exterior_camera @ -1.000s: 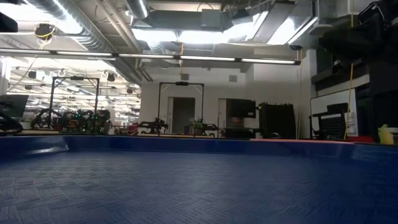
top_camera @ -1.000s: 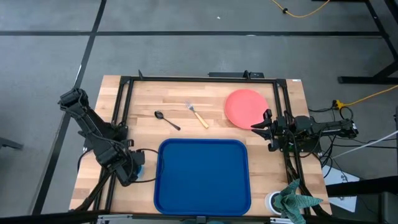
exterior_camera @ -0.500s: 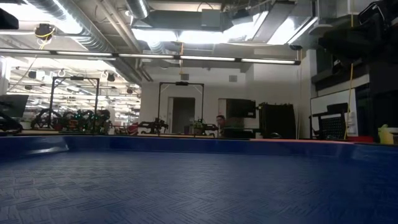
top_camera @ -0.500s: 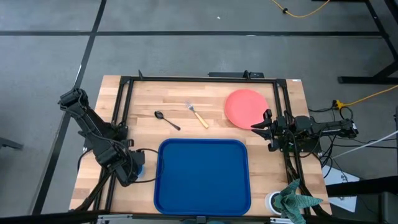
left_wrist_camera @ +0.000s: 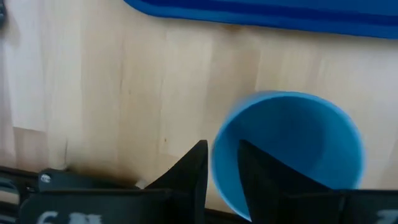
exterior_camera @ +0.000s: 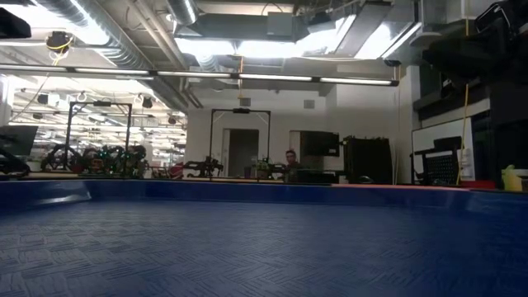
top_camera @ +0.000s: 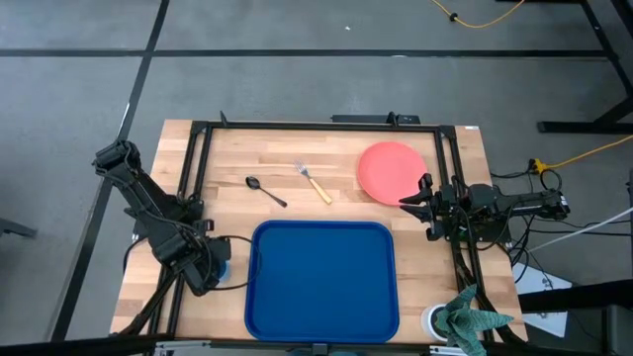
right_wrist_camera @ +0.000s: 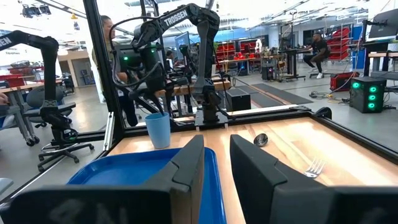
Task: Pick and place plate/cup/fork/spoon on tray
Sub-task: Put the blue cup on the blue tray
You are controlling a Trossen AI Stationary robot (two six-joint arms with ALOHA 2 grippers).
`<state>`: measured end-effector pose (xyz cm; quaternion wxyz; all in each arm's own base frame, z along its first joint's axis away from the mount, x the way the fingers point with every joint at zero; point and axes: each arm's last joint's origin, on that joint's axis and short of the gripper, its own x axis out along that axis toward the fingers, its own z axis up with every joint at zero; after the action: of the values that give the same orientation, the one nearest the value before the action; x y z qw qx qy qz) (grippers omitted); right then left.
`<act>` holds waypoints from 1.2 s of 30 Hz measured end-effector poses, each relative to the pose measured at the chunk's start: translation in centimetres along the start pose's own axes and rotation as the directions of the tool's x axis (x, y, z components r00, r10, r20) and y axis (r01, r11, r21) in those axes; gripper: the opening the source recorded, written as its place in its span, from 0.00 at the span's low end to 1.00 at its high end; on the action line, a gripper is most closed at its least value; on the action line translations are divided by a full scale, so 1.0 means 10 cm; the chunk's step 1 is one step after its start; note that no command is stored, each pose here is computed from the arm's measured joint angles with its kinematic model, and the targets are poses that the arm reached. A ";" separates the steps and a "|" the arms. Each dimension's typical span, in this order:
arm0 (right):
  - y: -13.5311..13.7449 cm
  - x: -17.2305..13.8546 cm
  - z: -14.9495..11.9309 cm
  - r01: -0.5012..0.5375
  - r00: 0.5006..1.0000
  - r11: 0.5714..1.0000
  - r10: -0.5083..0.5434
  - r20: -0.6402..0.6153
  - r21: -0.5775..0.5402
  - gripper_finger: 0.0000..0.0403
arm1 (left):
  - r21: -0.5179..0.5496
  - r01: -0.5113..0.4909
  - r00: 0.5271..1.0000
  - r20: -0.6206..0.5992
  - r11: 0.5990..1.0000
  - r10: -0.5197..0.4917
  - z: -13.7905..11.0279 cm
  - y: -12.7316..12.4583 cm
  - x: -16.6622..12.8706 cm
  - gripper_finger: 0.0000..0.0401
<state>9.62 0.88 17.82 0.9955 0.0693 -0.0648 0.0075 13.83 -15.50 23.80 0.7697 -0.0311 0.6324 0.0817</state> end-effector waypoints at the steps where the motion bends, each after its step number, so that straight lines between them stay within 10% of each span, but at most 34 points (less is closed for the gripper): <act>1: 0.00 0.00 0.00 0.000 1.000 1.000 0.000 0.000 0.000 0.21 | 0.011 -0.007 1.000 0.004 1.000 0.007 0.00 0.00 0.01 0.20; 20: 0.00 0.00 0.00 0.000 1.000 1.000 0.000 0.000 0.000 0.21 | -0.018 -0.029 0.995 0.092 0.999 0.031 -0.01 0.03 0.27 0.20; 28: 0.00 0.00 0.00 0.001 1.000 1.000 -0.001 0.000 -0.002 0.21 | -0.101 0.067 0.992 -0.103 0.993 -0.077 0.10 0.13 0.32 0.02; 36: 0.00 0.00 0.00 0.002 1.000 1.000 -0.002 0.000 -0.027 0.21 | -0.054 0.045 0.999 -0.016 0.998 -0.046 0.35 0.22 -0.05 0.01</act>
<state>9.62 0.87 17.82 0.9963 0.0558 -0.0649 0.0056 16.73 -12.86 25.04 0.7649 -0.0669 0.6356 0.0809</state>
